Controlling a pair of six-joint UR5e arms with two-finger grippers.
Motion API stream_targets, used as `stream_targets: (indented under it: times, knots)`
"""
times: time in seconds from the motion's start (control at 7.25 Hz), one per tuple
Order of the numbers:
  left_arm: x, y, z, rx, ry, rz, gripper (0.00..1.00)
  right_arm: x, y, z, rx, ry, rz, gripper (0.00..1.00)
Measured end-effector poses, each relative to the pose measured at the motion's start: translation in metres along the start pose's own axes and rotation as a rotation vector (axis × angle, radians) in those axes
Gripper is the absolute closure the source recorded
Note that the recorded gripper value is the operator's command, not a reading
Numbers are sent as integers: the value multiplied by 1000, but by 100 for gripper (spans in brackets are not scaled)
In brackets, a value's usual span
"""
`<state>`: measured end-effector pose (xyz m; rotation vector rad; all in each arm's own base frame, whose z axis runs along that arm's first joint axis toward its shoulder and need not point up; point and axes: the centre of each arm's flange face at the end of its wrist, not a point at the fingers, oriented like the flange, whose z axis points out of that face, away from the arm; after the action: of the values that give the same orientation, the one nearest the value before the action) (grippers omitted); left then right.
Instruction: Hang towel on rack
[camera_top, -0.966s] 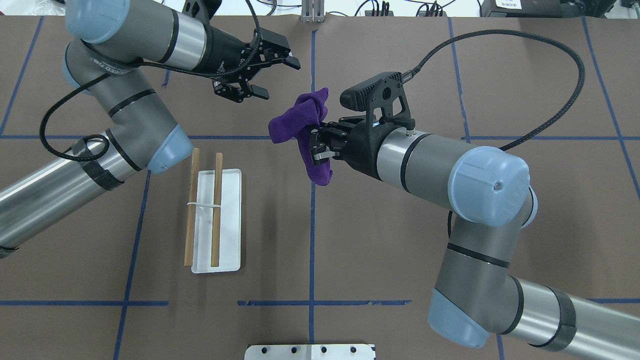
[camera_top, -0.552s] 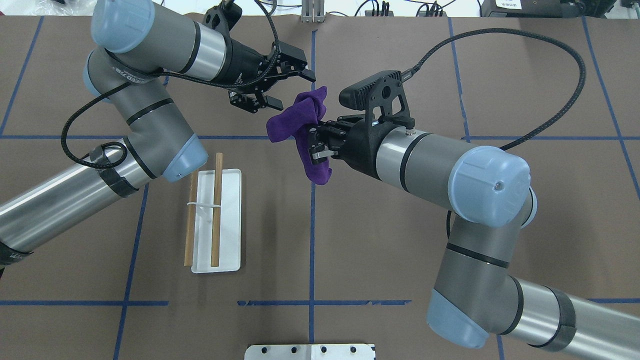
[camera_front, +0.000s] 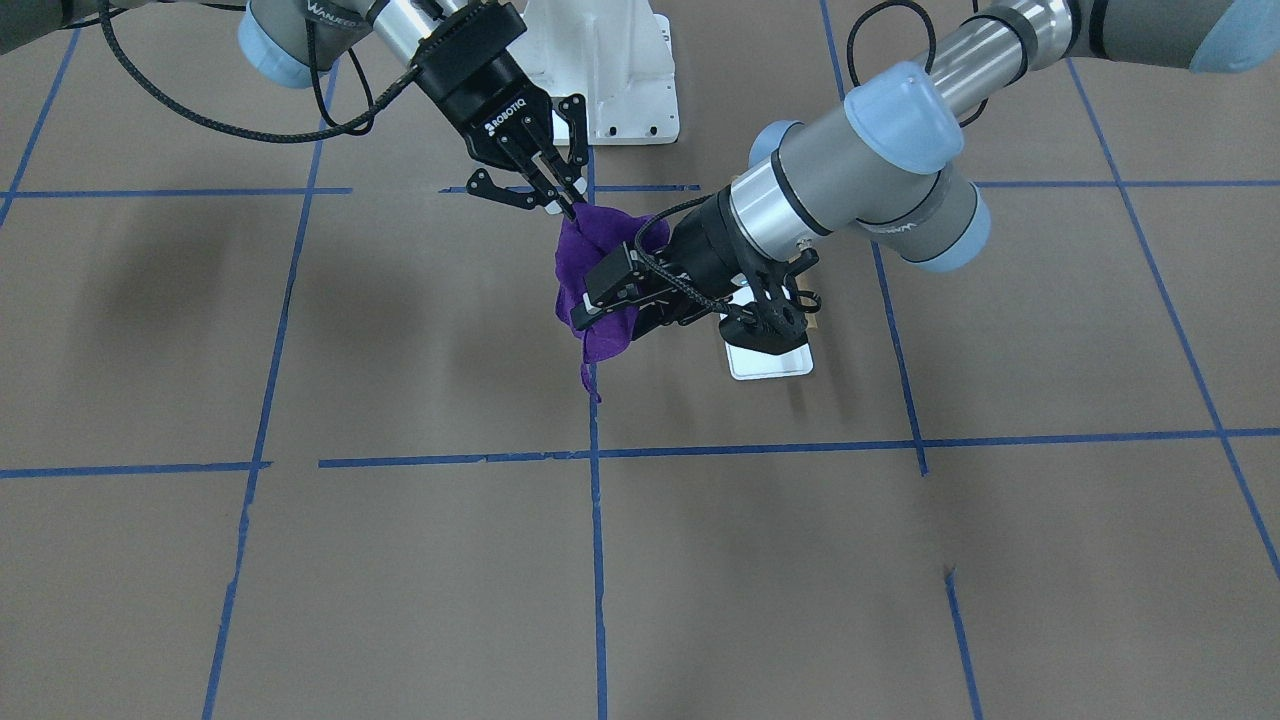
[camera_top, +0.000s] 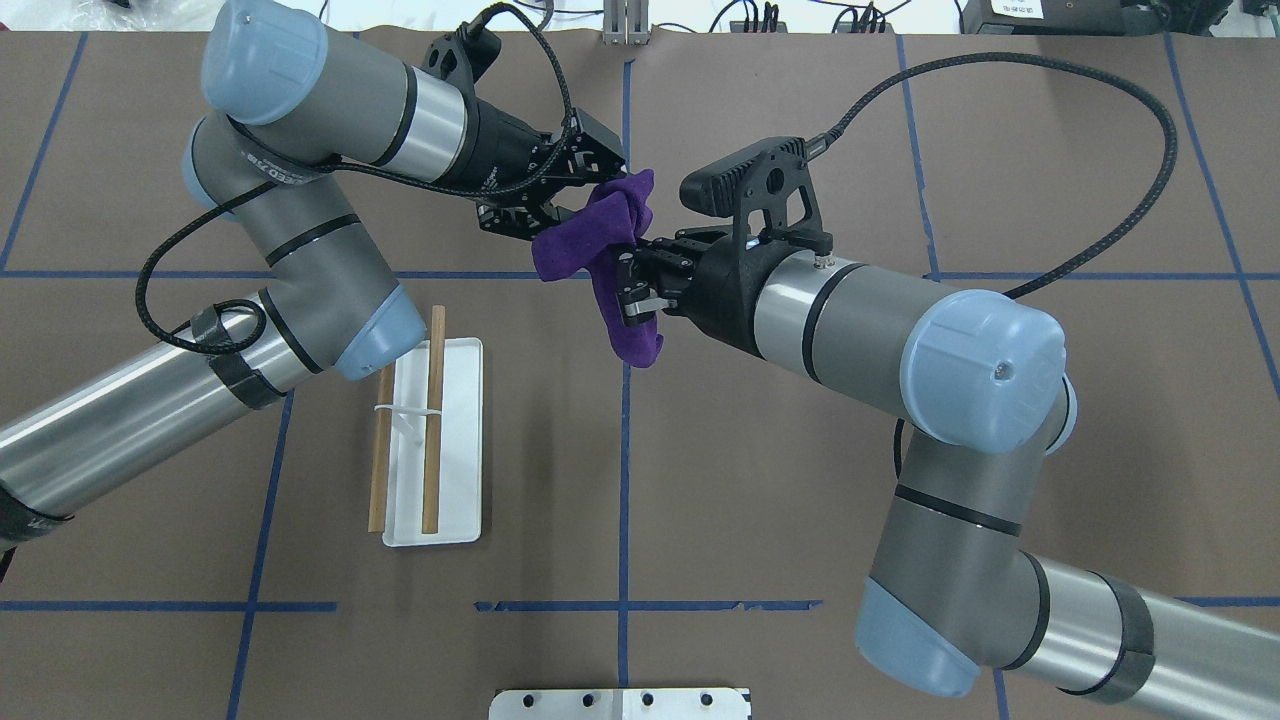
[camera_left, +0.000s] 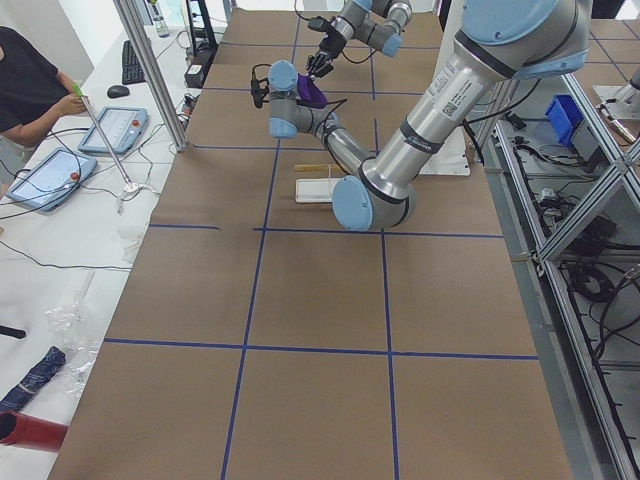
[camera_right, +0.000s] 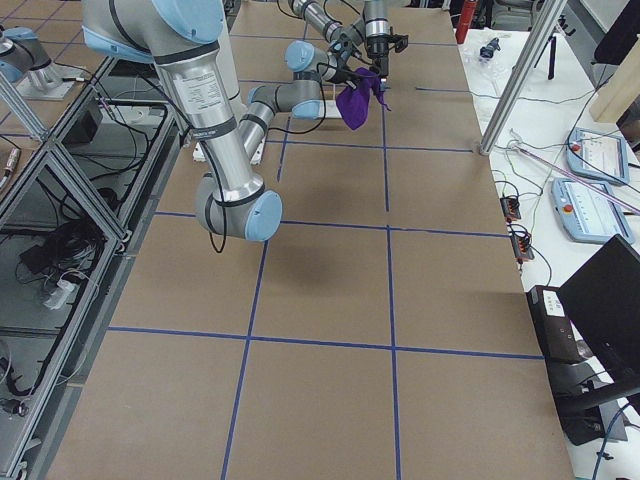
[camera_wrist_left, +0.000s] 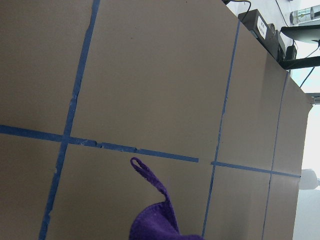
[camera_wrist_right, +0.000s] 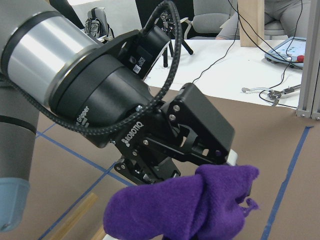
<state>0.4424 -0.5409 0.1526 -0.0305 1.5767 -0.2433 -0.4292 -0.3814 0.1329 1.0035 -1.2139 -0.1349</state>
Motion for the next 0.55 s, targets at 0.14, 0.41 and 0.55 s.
stream_targets:
  times: [0.14, 0.41, 0.55]
  knots:
    - [-2, -1, -2, -4, -3, 0, 100, 1, 1, 0, -2, 1, 0, 100]
    - [-3, -4, -7, -14, -4, 6, 100, 1, 1, 0, -4, 2, 0, 100]
    - [-3, -5, -9, -13, -3, 7, 100, 1, 1, 1, -5, -1, 0, 1]
